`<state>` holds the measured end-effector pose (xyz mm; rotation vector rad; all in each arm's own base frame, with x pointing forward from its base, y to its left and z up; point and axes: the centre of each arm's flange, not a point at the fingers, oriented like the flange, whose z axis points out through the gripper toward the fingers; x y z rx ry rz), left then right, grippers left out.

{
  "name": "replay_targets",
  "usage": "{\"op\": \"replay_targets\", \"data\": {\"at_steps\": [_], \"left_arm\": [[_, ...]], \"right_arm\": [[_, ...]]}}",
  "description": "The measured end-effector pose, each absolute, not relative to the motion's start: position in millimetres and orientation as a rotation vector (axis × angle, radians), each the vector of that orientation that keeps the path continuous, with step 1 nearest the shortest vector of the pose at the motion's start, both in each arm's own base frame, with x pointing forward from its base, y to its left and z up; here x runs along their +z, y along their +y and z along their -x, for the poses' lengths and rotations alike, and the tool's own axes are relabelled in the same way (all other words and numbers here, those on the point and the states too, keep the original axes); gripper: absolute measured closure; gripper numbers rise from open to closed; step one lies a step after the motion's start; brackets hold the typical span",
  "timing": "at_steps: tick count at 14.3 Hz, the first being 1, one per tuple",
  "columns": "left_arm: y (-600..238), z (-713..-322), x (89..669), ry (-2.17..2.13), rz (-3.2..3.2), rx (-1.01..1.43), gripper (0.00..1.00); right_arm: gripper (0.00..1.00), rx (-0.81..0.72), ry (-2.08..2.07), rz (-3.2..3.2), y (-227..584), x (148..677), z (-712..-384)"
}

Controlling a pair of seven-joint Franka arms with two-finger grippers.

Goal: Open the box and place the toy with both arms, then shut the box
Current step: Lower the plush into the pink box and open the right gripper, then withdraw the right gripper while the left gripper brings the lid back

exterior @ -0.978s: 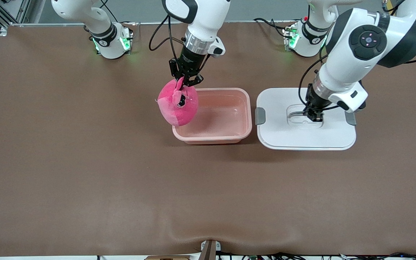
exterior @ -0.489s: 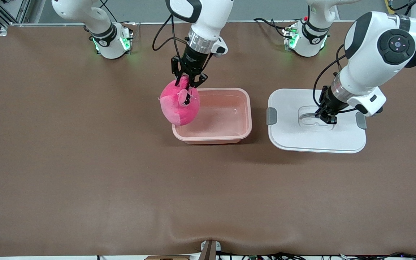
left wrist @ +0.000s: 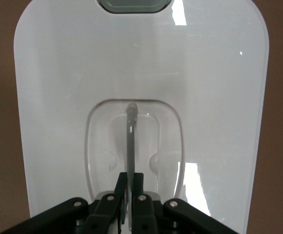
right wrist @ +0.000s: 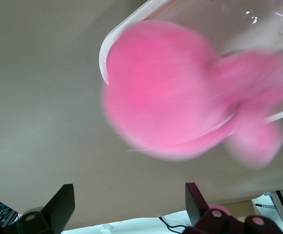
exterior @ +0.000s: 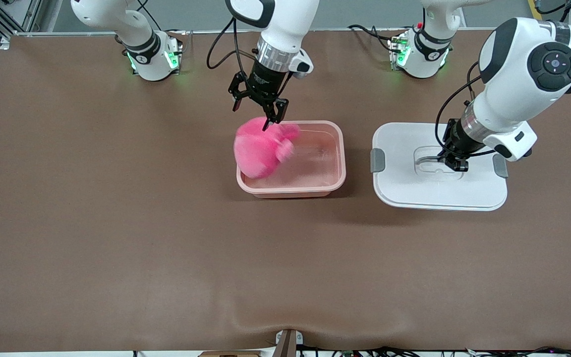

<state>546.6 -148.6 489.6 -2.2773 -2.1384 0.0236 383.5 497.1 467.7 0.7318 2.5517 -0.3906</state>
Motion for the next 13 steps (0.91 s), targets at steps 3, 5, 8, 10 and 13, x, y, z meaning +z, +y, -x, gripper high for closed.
{"op": "replay_targets", "data": {"at_steps": [3,5,8,10,13], "left_arm": [[-148.8,-546.0,491.0,-2.139,2.279,0.02,0.93],[-148.8,-545.8,490.5,-2.138,2.278,0.021,0.93],[-149.0,-545.6,490.2,-2.138,2.279,0.021,0.93],[-149.1,-545.5,490.2,-2.138,2.279,0.02,0.93],[-149.2,-545.5,490.7,-2.139,2.28,0.018,0.93]], "right_arm": [[0.0,-0.387,2.546,-0.746,494.9,470.0,-387.4],[0.0,-0.383,2.538,-0.8,485.0,473.0,-400.9],[0.0,-0.362,2.578,-1.036,440.4,477.9,-449.2],[0.0,-0.315,2.601,-1.274,391.3,485.5,-492.8],[0.0,-0.226,2.584,-1.611,309.2,496.6,-545.2]]}}
